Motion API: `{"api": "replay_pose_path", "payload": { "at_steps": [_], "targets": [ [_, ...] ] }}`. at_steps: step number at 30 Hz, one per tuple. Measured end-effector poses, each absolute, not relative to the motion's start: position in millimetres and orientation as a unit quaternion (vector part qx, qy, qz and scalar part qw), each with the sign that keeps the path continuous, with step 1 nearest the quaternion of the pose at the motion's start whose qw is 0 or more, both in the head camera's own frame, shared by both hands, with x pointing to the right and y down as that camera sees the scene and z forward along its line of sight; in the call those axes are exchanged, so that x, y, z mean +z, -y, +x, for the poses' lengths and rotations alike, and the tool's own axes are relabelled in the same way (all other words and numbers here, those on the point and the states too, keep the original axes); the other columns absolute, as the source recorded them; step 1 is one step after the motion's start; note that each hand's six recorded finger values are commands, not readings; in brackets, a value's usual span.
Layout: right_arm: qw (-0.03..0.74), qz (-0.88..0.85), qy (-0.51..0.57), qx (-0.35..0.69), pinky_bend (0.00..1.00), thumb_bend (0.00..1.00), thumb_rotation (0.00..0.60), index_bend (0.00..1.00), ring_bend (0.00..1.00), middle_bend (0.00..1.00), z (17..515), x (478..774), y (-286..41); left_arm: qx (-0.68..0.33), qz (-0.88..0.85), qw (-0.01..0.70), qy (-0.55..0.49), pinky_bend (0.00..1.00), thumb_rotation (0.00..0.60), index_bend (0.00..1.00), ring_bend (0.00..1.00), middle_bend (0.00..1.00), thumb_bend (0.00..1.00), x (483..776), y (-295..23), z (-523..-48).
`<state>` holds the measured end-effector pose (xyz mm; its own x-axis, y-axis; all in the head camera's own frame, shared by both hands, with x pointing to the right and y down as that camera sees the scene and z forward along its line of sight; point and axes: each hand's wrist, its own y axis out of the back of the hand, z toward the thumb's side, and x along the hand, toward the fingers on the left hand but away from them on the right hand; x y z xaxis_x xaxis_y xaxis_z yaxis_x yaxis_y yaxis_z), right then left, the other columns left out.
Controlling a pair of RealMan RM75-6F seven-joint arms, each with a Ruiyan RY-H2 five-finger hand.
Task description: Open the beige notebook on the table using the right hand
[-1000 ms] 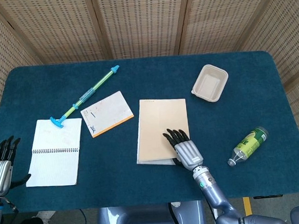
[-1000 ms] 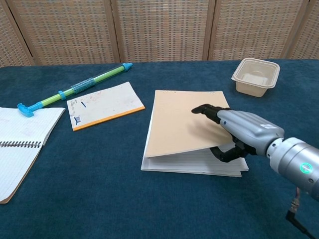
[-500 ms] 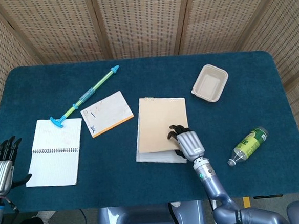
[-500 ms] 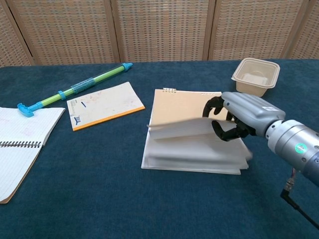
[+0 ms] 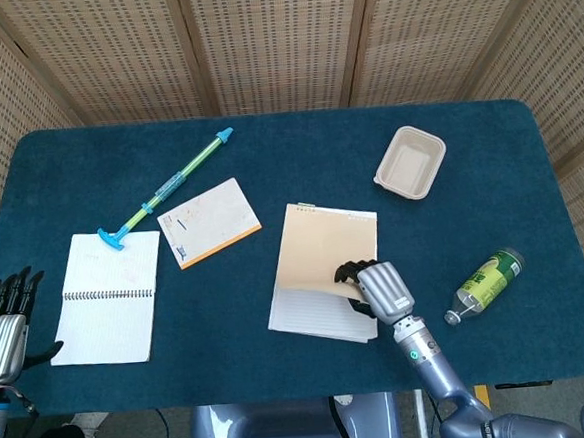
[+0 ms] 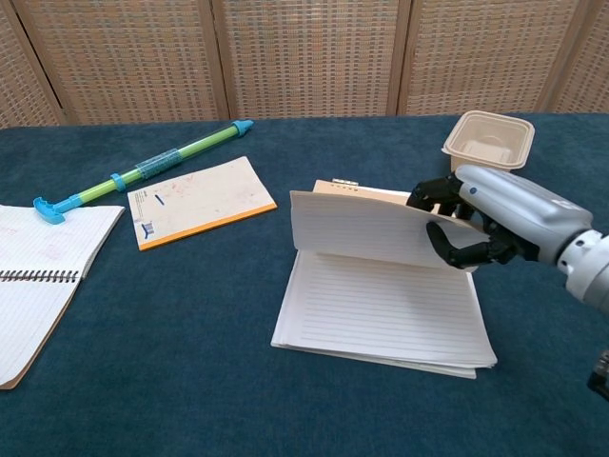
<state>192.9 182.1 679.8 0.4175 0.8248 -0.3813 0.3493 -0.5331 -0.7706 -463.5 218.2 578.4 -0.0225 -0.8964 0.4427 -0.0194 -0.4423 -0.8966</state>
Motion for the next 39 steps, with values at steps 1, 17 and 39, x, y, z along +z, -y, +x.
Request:
{"api": "replay_pose_path", "payload": {
  "at_steps": [1,17,39],
  "targets": [
    [0.305,-0.787,0.37,0.388,0.66,0.88,0.6,0.67,0.54,0.58,195.4,678.4,-183.1,-0.604,-0.597,0.363,-0.383,0.0,0.6,0.0,0.0,0.0,0.0,578.5,-218.2,-463.4],
    [0.299,-0.82,0.305,0.381,0.66,0.87,0.6,0.67,0.54,0.58,235.7,646.3,-218.6,-0.604,-0.6,0.365,-0.376,0.0,0.6,0.0,0.0,0.0,0.0,580.5,-219.9,-459.0],
    [0.241,-0.837,0.292,0.394,0.66,0.87,0.6,0.67,0.54,0.58,291.6,617.7,-273.1,-0.602,-0.601,0.367,-0.377,0.0,0.6,0.0,0.0,0.0,0.0,578.6,-220.6,-457.1]
  ]
}}
